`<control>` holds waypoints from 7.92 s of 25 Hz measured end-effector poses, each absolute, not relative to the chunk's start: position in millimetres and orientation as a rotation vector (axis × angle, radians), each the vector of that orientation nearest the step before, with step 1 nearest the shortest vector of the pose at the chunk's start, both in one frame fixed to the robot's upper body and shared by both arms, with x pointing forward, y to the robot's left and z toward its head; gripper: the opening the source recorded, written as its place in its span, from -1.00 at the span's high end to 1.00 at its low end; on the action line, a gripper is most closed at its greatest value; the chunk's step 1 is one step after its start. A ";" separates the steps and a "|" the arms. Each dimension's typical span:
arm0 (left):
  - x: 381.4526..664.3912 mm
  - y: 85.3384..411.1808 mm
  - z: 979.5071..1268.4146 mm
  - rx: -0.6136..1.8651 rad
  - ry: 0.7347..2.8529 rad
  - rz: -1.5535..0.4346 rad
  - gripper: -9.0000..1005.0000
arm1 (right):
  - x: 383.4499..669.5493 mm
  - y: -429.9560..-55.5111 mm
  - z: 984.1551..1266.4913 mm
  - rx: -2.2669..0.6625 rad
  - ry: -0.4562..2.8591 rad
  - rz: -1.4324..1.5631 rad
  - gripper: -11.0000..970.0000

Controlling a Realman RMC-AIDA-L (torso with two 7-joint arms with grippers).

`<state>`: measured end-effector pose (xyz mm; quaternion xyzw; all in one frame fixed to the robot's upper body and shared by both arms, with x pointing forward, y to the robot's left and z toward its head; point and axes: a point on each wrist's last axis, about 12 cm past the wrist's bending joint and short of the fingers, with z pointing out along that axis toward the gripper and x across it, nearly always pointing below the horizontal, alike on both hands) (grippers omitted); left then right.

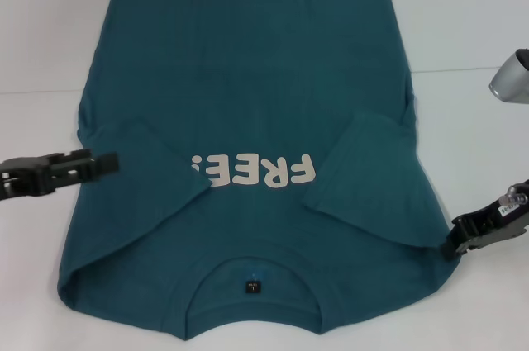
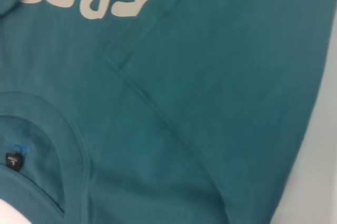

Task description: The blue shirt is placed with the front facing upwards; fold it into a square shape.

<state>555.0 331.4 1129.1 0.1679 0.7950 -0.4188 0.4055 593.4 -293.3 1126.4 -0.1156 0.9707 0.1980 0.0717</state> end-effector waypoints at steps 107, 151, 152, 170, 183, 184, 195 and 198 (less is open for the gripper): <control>585.3 303.8 1110.2 0.041 2.874 -0.626 0.00 | 597.2 -291.6 1142.1 -0.538 2.798 0.680 0.82; 548.7 343.5 1083.6 0.320 2.460 -0.700 0.92 | 544.6 -342.8 1109.6 -0.614 2.283 0.866 0.79; 546.1 345.1 1081.8 0.340 2.433 -0.700 0.92 | 540.3 -346.8 1107.1 -0.608 2.258 0.859 0.78; 503.5 359.4 1053.4 0.488 2.174 -0.682 0.92 | 475.7 -363.7 1055.1 -0.583 2.002 0.775 0.77; 466.8 363.9 1044.9 0.610 1.978 -0.691 0.92 | 441.5 -365.6 1036.8 -0.584 1.908 0.756 0.76; 462.5 365.2 1043.3 0.613 1.971 -0.682 0.92 | 438.9 -365.0 1035.8 -0.590 1.896 0.755 0.76; 414.4 366.0 1037.7 0.701 1.784 -0.643 0.92 | 413.9 -355.8 1025.8 -0.641 1.761 0.724 0.75; 401.9 362.5 1035.2 0.730 1.748 -0.641 0.92 | 409.0 -354.2 1024.8 -0.654 1.743 0.724 0.75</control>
